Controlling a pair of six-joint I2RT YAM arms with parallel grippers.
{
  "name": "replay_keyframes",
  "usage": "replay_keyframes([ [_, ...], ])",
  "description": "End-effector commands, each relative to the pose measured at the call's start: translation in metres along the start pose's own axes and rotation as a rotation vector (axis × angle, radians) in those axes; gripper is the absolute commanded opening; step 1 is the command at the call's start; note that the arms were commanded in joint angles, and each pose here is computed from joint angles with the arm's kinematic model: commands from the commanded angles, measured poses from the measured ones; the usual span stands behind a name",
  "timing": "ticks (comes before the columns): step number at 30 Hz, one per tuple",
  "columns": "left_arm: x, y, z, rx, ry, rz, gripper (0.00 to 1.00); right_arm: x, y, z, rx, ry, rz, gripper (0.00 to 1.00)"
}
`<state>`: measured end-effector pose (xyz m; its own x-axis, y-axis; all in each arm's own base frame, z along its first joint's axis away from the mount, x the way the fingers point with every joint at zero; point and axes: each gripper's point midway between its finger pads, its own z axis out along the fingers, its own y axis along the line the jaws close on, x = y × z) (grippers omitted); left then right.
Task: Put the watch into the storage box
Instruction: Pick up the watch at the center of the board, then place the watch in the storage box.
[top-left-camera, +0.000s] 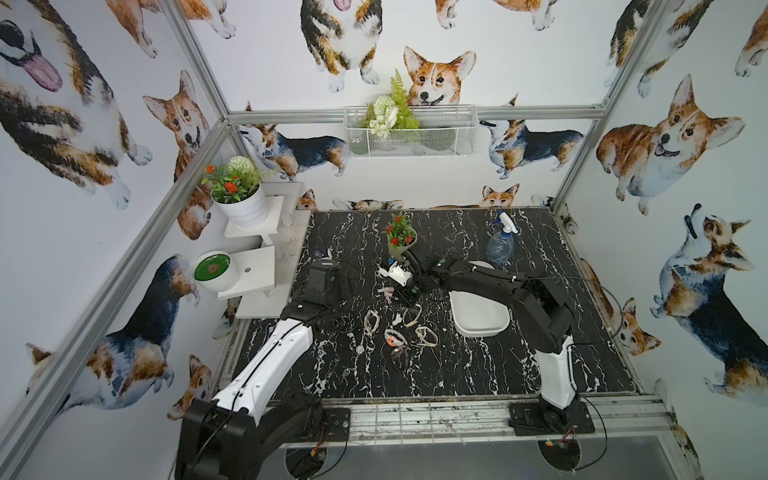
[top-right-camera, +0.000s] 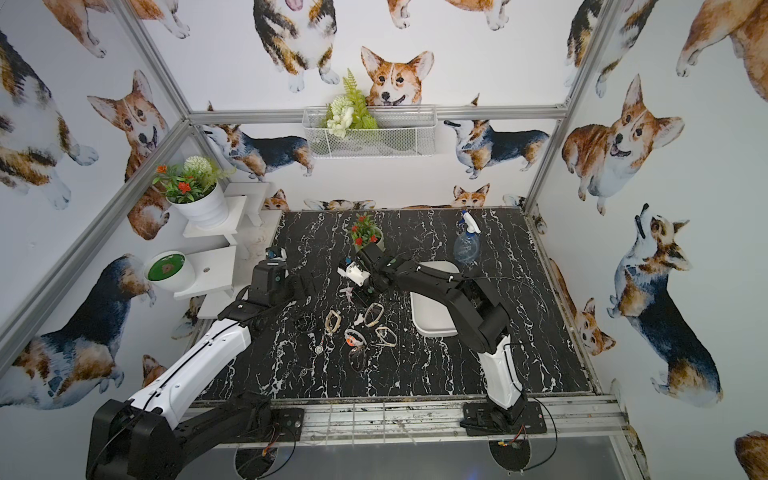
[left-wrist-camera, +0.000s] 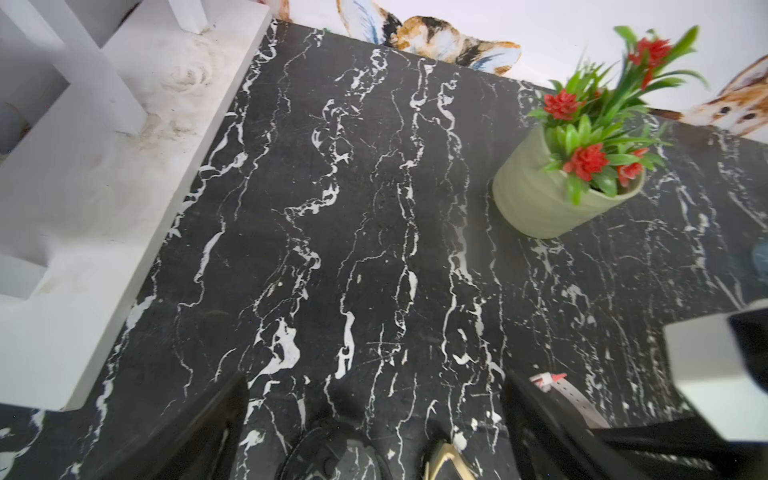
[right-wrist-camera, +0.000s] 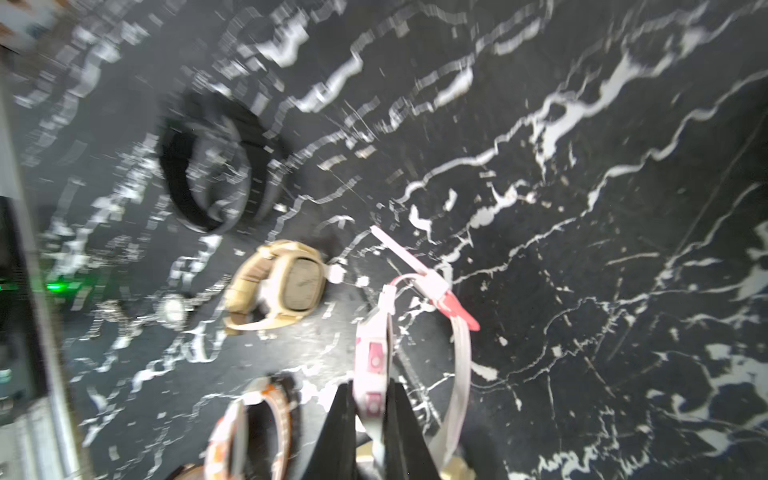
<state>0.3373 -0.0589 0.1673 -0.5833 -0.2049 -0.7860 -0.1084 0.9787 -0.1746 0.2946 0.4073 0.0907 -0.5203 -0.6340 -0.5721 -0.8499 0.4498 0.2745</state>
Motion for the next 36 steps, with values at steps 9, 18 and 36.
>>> replay_keyframes([
  [9,-0.014,-0.073,-0.008,0.370,-0.057,0.022,1.00,-0.010,-0.059,-0.123,0.203,-0.355,0.193,0.01],
  [18,0.008,-0.131,-0.006,0.550,0.010,0.131,1.00,0.074,-0.122,-0.151,0.413,-0.341,0.433,0.00],
  [36,0.031,-0.129,0.012,0.439,0.067,0.206,1.00,0.101,-0.172,-0.103,0.449,-0.200,0.561,0.01],
])
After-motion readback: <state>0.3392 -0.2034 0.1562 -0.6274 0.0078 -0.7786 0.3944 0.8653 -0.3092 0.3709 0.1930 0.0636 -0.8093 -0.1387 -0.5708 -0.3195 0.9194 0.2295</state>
